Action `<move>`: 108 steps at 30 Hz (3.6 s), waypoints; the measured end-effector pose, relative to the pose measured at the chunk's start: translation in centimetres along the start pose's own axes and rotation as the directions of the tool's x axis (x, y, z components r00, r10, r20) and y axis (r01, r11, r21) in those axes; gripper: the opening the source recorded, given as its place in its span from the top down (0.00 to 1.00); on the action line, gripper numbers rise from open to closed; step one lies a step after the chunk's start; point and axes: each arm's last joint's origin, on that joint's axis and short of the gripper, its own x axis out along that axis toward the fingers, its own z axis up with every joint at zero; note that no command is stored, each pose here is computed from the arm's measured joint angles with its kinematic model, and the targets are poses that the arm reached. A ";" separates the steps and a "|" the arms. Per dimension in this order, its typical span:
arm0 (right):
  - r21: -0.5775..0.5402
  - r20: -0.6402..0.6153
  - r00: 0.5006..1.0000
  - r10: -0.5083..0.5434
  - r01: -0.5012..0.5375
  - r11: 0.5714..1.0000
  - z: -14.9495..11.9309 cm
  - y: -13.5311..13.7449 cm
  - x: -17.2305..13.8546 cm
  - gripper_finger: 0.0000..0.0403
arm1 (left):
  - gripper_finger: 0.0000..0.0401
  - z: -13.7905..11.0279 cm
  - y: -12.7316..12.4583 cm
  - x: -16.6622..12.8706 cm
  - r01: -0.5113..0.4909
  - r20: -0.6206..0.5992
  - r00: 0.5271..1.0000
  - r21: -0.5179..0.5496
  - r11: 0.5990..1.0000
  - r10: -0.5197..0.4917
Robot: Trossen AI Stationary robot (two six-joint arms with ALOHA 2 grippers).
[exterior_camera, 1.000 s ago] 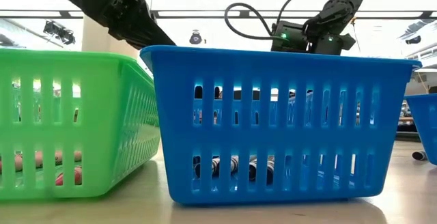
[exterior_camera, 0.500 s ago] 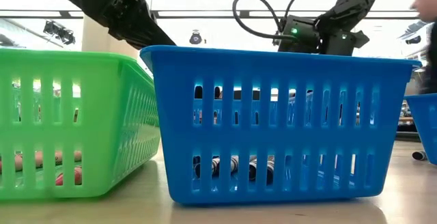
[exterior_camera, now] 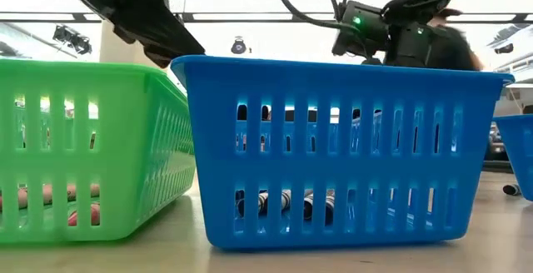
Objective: Sort crayons
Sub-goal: Put the pink crayon into the green bin
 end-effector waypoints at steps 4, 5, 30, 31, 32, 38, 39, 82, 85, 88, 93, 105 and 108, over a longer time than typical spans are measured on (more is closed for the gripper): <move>0.033 0.027 1.000 0.006 -0.007 0.999 0.8 0.5 -0.4 0.91 | 0.70 -0.3 -1.0 -0.3 0.037 -0.004 0.999 -0.015 0.999 -0.037; 0.035 0.039 0.999 0.007 -0.008 0.999 1.1 0.7 -0.5 0.91 | 0.70 -0.3 -1.3 -0.4 0.045 -0.004 0.999 -0.018 0.999 -0.045; 0.097 0.401 0.892 -0.210 0.187 0.978 5.7 4.2 -2.1 0.91 | 0.45 -0.1 -0.2 -0.2 -0.103 0.024 0.994 -0.100 0.990 0.106; 0.104 0.416 0.881 -0.227 0.202 0.974 5.8 4.3 -2.2 0.91 | 0.45 -0.1 -0.2 -0.2 -0.116 0.027 0.992 -0.100 0.988 0.120; 0.110 0.430 0.870 -0.242 0.215 0.970 6.0 4.5 -2.3 0.91 | 0.45 -0.1 -0.1 -0.2 -0.133 0.032 0.990 -0.101 0.986 0.137; 0.141 0.518 0.798 -0.309 0.277 0.951 6.9 5.9 -3.0 0.91 | 0.45 0.1 0.0 -0.2 -0.173 0.055 0.982 -0.087 0.981 0.178; 0.140 0.535 0.786 -0.308 0.278 0.950 7.0 6.1 -3.2 0.91 | 0.45 0.2 0.0 -0.1 -0.172 0.068 0.982 -0.089 0.981 0.178; 0.152 0.716 0.647 -0.262 0.222 0.963 8.6 8.1 -4.8 0.87 | 0.95 3.0 0.4 1.0 -0.148 0.338 0.930 -0.020 0.989 0.146; 0.155 0.728 0.638 -0.250 0.203 0.967 8.7 8.1 -4.9 0.83 | 0.94 2.8 0.5 1.0 -0.149 0.325 0.934 -0.026 0.988 0.149; 0.121 0.732 0.651 -0.200 0.164 0.979 8.7 8.3 -4.9 0.78 | 0.92 2.6 0.5 1.1 -0.147 0.298 0.942 -0.050 0.988 0.155; 0.110 0.706 0.686 -0.177 0.140 0.984 8.4 8.4 -4.5 0.68 | 0.91 1.8 0.3 1.2 -0.026 0.207 0.977 -0.102 0.994 0.047; 0.147 0.625 0.734 -0.264 0.221 0.964 7.7 8.1 -3.9 0.64 | 0.91 0.4 -1.0 0.5 0.388 -0.019 0.903 -0.393 0.834 -0.429; 0.147 0.624 0.735 -0.264 0.222 0.964 7.7 8.1 -3.9 0.64 | 0.91 -0.9 -1.6 0.7 0.351 -0.123 0.889 -0.438 0.828 -0.441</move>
